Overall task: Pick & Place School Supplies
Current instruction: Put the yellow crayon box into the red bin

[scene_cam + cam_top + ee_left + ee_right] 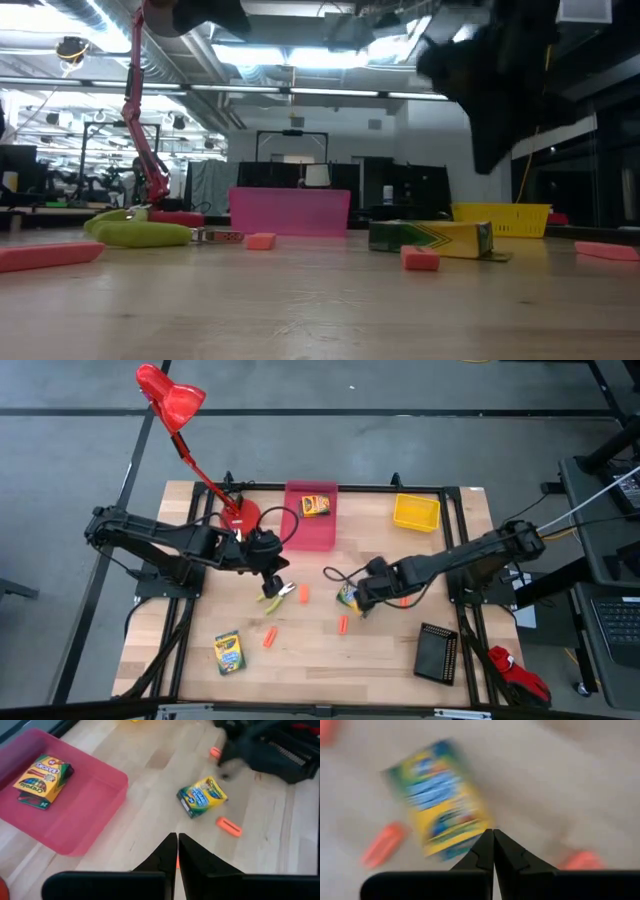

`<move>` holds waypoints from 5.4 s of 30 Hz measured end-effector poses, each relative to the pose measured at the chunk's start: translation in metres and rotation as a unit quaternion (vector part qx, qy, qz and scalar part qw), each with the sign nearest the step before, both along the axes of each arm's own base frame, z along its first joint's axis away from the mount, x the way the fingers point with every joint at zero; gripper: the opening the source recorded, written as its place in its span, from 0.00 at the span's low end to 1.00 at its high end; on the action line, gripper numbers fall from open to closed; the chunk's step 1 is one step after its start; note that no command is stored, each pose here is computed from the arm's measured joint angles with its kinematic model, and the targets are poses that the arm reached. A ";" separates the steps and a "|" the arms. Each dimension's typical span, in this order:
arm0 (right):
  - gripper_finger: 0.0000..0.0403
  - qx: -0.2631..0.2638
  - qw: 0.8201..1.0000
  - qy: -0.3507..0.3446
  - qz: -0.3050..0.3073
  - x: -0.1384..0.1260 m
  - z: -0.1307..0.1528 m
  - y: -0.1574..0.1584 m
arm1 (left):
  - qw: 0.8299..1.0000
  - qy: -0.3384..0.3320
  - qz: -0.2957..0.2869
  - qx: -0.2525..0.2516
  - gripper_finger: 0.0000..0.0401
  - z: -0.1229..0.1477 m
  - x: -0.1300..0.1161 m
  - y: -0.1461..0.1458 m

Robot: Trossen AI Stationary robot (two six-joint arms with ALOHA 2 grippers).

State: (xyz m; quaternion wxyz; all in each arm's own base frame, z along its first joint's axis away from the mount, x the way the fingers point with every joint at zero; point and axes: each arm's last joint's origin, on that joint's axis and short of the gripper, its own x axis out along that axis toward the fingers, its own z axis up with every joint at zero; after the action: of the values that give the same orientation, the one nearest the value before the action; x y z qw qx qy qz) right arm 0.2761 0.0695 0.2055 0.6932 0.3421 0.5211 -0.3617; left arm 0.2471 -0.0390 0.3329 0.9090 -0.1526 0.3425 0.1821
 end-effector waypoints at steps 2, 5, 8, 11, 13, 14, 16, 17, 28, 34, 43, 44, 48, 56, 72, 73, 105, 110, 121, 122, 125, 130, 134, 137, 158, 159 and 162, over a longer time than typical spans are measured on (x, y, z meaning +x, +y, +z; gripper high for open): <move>0.02 -0.005 1.000 0.013 -0.007 -0.003 -0.006 -0.007 | 1.000 0.000 -0.006 0.000 0.03 0.000 0.000 -0.003; 0.03 -0.004 1.000 0.011 -0.023 -0.005 -0.018 -0.016 | 1.000 -0.002 -0.011 -0.004 0.03 0.000 -0.002 -0.009; 0.02 0.003 0.999 -0.005 -0.043 -0.005 -0.031 -0.026 | 1.000 -0.003 -0.011 -0.009 0.03 0.000 -0.004 -0.018; 0.02 0.016 0.998 -0.014 -0.056 -0.007 -0.045 -0.034 | 1.000 0.006 -0.002 -0.002 0.03 -0.002 -0.009 -0.026; 0.02 0.027 0.998 -0.021 -0.059 -0.008 -0.051 -0.036 | 1.000 0.016 0.007 -0.002 0.02 -0.004 -0.014 -0.031; 0.02 0.032 0.997 -0.030 -0.059 -0.008 -0.053 -0.036 | 1.000 0.022 0.013 -0.003 0.01 -0.006 -0.016 -0.033; 0.02 0.039 0.996 -0.033 -0.068 -0.010 -0.057 -0.035 | 0.999 0.034 0.023 -0.004 0.01 -0.008 -0.021 -0.037; 0.02 0.045 0.996 -0.036 -0.069 -0.010 -0.058 -0.033 | 0.999 0.036 0.028 -0.005 0.01 -0.009 -0.023 -0.039; 0.02 0.107 0.986 -0.113 -0.057 0.014 -0.059 0.009 | 0.993 0.064 0.095 -0.013 0.02 -0.016 -0.049 -0.057; 0.02 0.103 0.983 -0.147 -0.035 0.050 -0.045 0.024 | 0.989 0.088 0.119 -0.021 0.01 -0.021 -0.064 -0.066; 0.02 0.041 0.988 -0.151 -0.015 0.077 -0.022 0.026 | 0.976 0.105 0.155 -0.112 0.06 -0.072 -0.070 -0.082; 0.02 0.029 0.990 -0.139 -0.010 0.073 -0.020 0.026 | 0.976 0.099 0.150 -0.126 0.07 -0.076 -0.068 -0.083; 0.04 0.023 0.994 -0.106 0.020 0.060 -0.007 0.030 | 0.974 0.055 0.125 -0.181 0.15 -0.090 -0.052 -0.086; 0.17 0.023 0.998 0.005 0.051 0.026 -0.013 0.034 | 0.964 -0.009 0.130 -0.233 0.33 -0.101 -0.021 -0.061; 0.19 0.033 0.996 -0.025 0.085 0.026 -0.051 0.004 | 0.923 0.034 0.205 -0.323 0.18 -0.167 0.048 -0.011; 0.19 0.032 0.995 -0.029 0.088 0.027 -0.051 0.004 | 0.920 0.033 0.208 -0.329 0.16 -0.172 0.052 -0.011; 0.18 0.036 0.992 -0.098 0.076 0.046 -0.053 -0.009 | 0.895 -0.010 0.210 -0.394 0.01 -0.210 0.095 0.020; 0.18 0.044 0.993 -0.079 0.078 0.041 -0.055 -0.001 | 0.893 -0.003 0.202 -0.402 0.01 -0.210 0.095 0.018; 0.18 0.055 0.992 -0.091 0.062 0.038 -0.067 -0.003 | 0.893 0.022 0.186 -0.409 0.00 -0.217 0.105 0.013; 0.18 0.058 0.991 -0.102 0.061 0.040 -0.066 -0.003 | 0.895 0.025 0.184 -0.406 0.00 -0.216 0.106 0.014; 0.18 0.061 0.989 -0.121 0.057 0.044 -0.064 -0.006 | 0.898 0.028 0.177 -0.403 0.01 -0.214 0.108 0.016; 0.18 0.070 0.988 -0.127 0.053 0.048 -0.069 -0.009 | 0.901 0.021 0.173 -0.397 0.00 -0.215 0.109 0.019; 0.18 0.090 0.984 -0.142 0.051 0.054 -0.074 -0.006 | 0.899 0.016 0.172 -0.402 0.01 -0.217 0.111 0.020; 0.16 0.104 0.981 -0.152 0.054 0.056 -0.075 -0.005 | 0.897 0.021 0.168 -0.409 0.00 -0.220 0.115 0.021; 0.10 0.061 0.973 -0.206 0.082 0.080 -0.042 -0.005 | 0.898 -0.057 0.124 -0.419 0.00 -0.167 0.125 0.029; 0.10 0.055 0.975 -0.200 0.086 0.080 -0.040 -0.007 | 0.898 -0.059 0.126 -0.417 0.00 -0.166 0.125 0.030; 0.10 0.041 0.977 -0.191 0.088 0.082 -0.029 -0.015 | 0.902 -0.068 0.125 -0.407 0.01 -0.157 0.122 0.036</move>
State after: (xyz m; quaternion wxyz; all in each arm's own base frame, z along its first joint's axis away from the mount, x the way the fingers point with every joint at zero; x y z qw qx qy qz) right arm 0.3579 0.0545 0.1762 0.7947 0.3857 0.4212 -0.2055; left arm 0.3688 -0.0029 0.1755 0.7582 -0.5631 0.3026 0.1285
